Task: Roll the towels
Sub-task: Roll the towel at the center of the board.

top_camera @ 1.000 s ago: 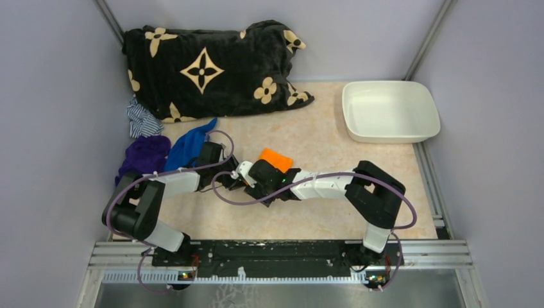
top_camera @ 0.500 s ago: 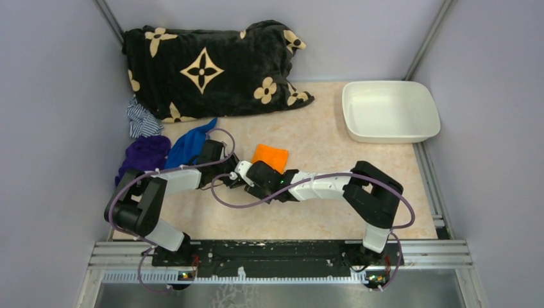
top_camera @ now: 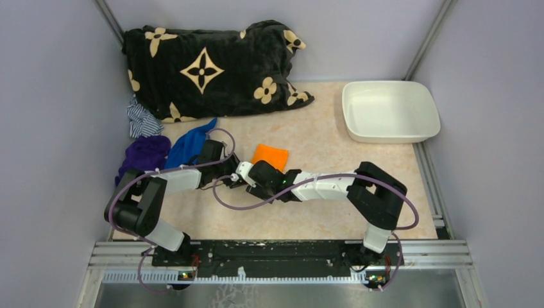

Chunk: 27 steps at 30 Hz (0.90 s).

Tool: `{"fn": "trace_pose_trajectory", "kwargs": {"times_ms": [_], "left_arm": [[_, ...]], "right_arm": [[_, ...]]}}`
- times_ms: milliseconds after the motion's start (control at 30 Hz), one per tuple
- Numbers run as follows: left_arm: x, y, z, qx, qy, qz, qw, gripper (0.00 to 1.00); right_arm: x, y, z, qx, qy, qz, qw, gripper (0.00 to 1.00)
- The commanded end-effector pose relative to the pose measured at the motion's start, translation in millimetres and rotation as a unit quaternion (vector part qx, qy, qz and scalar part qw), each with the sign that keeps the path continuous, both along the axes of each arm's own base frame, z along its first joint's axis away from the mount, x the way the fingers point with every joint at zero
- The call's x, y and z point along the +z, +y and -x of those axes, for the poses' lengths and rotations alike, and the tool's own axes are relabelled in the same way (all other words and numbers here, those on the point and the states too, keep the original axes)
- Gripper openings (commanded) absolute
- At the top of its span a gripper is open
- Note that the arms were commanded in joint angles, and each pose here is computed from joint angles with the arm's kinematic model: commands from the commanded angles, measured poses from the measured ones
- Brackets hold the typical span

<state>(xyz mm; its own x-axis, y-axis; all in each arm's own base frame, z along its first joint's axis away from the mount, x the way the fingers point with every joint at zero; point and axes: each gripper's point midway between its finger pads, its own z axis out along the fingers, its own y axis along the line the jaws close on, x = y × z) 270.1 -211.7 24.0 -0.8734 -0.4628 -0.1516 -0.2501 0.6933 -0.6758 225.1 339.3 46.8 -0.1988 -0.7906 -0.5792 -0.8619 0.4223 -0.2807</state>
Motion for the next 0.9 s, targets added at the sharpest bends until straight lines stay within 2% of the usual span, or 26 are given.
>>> {"fn": "trace_pose_trajectory", "kwargs": {"times_ms": [0,267,433,533,700,867], "left_arm": [[-51,36,35,0.005,0.073,-0.105,0.992,0.5],[-54,42,37,0.005,0.076,-0.11,0.991,0.49],[-56,45,38,0.003,0.078,-0.112,0.991,0.48],[-58,47,38,0.001,0.082,-0.112,0.99,0.48],[-58,47,37,-0.003,0.083,-0.112,0.99,0.48],[-57,49,36,-0.003,0.082,-0.116,0.99,0.47]], "right_arm": [[-21,-5,-4,-0.001,-0.004,0.025,1.0,0.49],[-57,-22,-11,-0.021,0.002,0.076,0.997,0.52],[-62,-33,-18,-0.04,0.007,0.079,0.996,0.52],[-52,-29,-20,-0.037,0.007,0.064,0.997,0.52],[-11,-5,-15,0.002,0.013,-0.007,1.0,0.53],[12,0,-16,0.036,-0.013,-0.029,0.999,0.57]]}}
